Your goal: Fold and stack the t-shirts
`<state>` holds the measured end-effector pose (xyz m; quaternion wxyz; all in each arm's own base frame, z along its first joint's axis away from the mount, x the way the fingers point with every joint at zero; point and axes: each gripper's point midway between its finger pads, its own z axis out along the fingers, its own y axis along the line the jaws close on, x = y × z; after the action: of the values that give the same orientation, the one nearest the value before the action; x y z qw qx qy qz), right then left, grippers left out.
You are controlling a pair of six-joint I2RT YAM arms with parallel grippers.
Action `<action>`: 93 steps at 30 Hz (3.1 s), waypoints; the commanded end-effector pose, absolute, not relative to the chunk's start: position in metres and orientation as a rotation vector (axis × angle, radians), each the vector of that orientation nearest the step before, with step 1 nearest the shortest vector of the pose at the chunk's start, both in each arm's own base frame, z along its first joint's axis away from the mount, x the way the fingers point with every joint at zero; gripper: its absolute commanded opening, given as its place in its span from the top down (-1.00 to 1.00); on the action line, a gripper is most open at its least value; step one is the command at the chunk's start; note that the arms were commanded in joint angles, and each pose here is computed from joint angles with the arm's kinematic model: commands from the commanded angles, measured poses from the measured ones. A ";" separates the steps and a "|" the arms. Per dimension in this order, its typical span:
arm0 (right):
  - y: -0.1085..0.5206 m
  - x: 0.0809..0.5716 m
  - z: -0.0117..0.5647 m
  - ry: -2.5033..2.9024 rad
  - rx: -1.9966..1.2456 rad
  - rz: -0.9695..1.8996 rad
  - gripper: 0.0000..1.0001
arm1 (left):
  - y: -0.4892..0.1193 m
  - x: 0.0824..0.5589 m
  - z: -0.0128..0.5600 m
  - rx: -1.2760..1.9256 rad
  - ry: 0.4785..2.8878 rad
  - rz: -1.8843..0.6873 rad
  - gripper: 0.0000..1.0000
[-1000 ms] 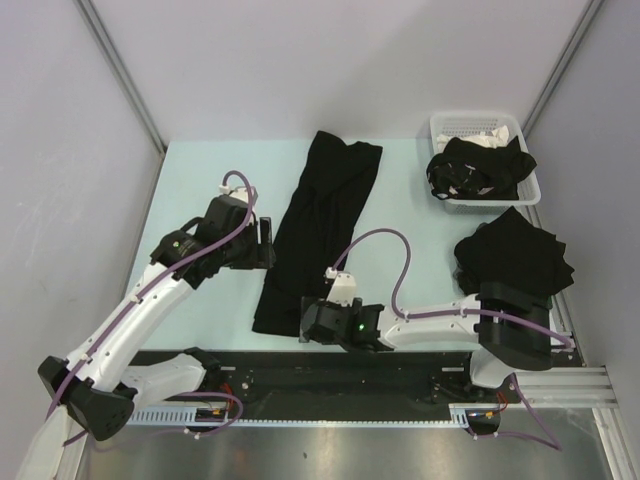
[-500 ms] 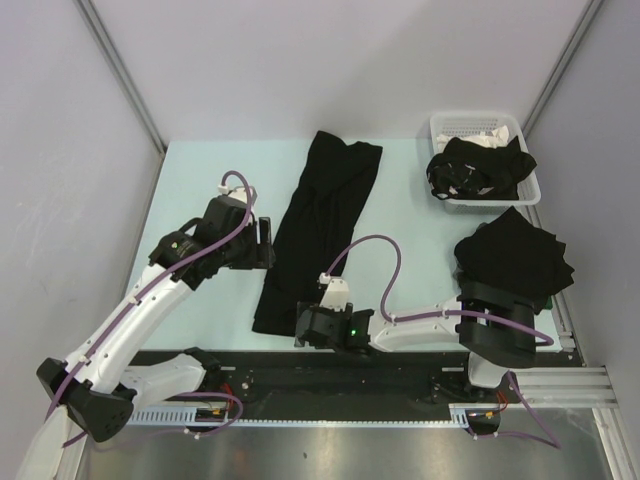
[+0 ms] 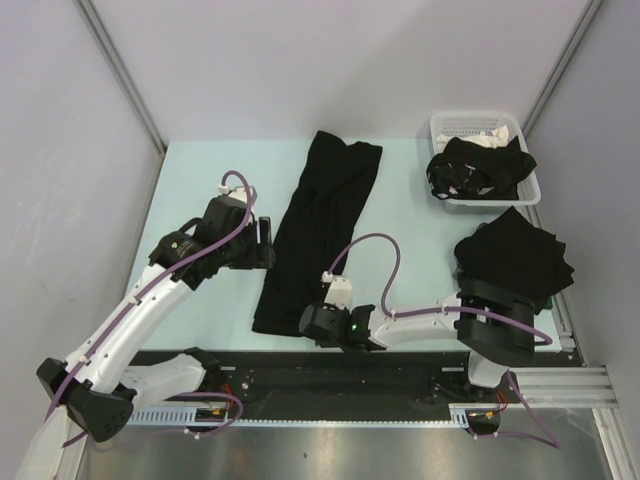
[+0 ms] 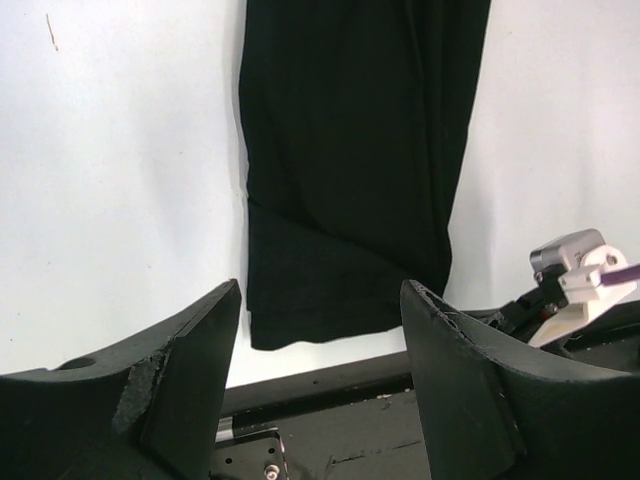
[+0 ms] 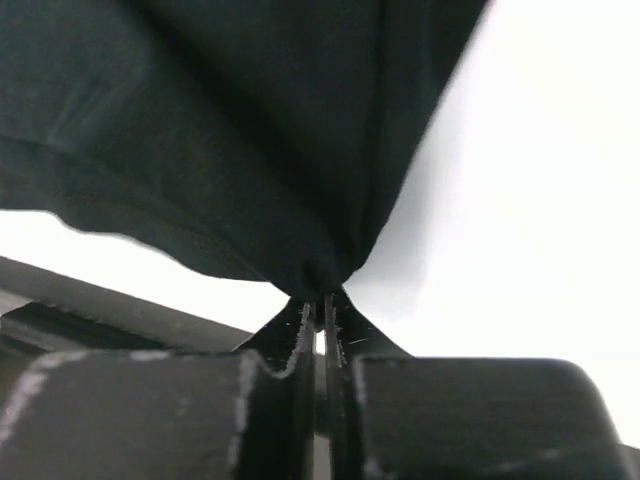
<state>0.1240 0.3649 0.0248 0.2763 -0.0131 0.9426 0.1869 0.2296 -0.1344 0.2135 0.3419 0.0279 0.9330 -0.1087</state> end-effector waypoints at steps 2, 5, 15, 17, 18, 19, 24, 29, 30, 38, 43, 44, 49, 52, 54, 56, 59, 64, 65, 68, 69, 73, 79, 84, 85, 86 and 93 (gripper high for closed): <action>0.345 0.137 0.044 2.511 -0.023 0.455 1.00 | -0.147 0.237 0.232 0.071 2.358 -0.363 -0.41; 0.334 0.141 0.051 2.514 -0.029 0.428 1.00 | -0.150 0.239 0.236 0.070 2.347 -0.387 -0.42; 0.298 0.147 0.051 2.618 0.046 0.335 1.00 | -0.155 0.243 0.240 0.075 2.327 -0.410 -0.42; 0.290 0.142 0.047 2.662 0.053 0.305 1.00 | -0.157 0.245 0.243 0.077 2.321 -0.417 -0.42; 0.287 0.143 0.046 2.673 0.077 0.292 1.00 | -0.158 0.246 0.243 0.078 2.323 -0.418 -0.42; 0.284 0.142 0.045 2.683 0.086 0.281 1.00 | -0.159 0.246 0.244 0.080 2.319 -0.421 -0.42; 0.271 0.136 0.052 2.704 0.160 0.258 1.00 | -0.163 0.250 0.245 0.093 2.320 -0.429 -0.42; 0.268 0.126 0.075 2.690 0.274 0.330 1.00 | -0.168 0.252 0.241 0.104 2.333 -0.440 -0.42; 0.268 0.125 0.080 2.688 0.293 0.352 1.00 | -0.168 0.252 0.241 0.106 2.335 -0.443 -0.42; 0.275 0.110 0.098 2.693 0.399 0.465 1.00 | -0.175 0.254 0.238 0.120 2.343 -0.470 -0.41; 0.274 0.097 0.078 2.784 0.393 0.387 1.00 | -0.177 0.253 0.238 0.126 2.341 -0.485 -0.41; 0.272 0.095 0.071 2.801 0.391 0.346 1.00 | -0.178 0.253 0.238 0.130 2.342 -0.492 -0.41; 0.272 0.090 0.060 2.828 0.375 0.298 1.00 | -0.184 0.244 0.223 0.165 2.382 -0.539 -0.41; 0.271 0.092 0.053 2.835 0.363 0.267 1.00 | -0.184 0.234 0.205 0.179 2.420 -0.560 -0.41; 0.270 0.093 0.047 2.853 0.332 0.239 1.00 | -0.184 0.224 0.190 0.167 2.454 -0.588 -0.41; 0.268 0.096 0.043 2.861 0.313 0.225 1.00 | -0.182 0.215 0.178 0.132 2.480 -0.600 -0.41; 0.268 0.101 0.038 2.873 0.302 0.210 1.00 | -0.180 0.194 0.157 0.076 2.525 -0.667 -0.41; 0.266 0.107 0.031 2.895 0.291 0.196 1.00 | -0.179 0.155 0.119 0.010 2.621 -0.781 -0.39; 0.266 0.107 0.030 2.897 0.288 0.191 1.00 | -0.179 0.152 0.116 0.007 2.623 -0.792 -0.38; 0.266 0.111 0.027 2.906 0.279 0.196 1.00 | -0.181 0.142 0.108 -0.007 2.641 -0.835 -0.39; 0.266 0.112 0.026 2.914 0.284 0.195 1.00 | -0.182 0.140 0.105 -0.028 2.648 -0.845 -0.39; 0.265 0.118 0.025 2.918 0.273 0.202 1.00 | -0.185 0.133 0.092 -0.067 2.678 -0.874 -0.39; 0.258 0.125 0.026 2.923 0.280 0.191 1.00 | -0.193 0.118 0.060 -0.081 2.763 -0.906 -0.36; 0.255 0.131 0.028 2.926 0.282 0.203 1.00 | -0.201 0.115 0.044 -0.052 2.826 -0.825 -0.35; 0.255 0.131 0.028 2.928 0.282 0.204 1.00 | -0.204 0.113 0.043 -0.036 2.835 -0.826 -0.35; 0.255 0.133 0.029 2.928 0.286 0.209 1.00 | -0.208 0.116 0.044 -0.033 2.824 -0.832 -0.35; 0.252 0.140 0.033 2.921 0.286 0.227 1.00 | -0.219 0.122 0.038 0.009 2.832 -0.813 -0.34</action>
<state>0.1337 0.2524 0.0258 0.0890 0.1026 0.9885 0.0660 0.1013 -0.1995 0.0252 0.0637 0.0007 0.9660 -0.2506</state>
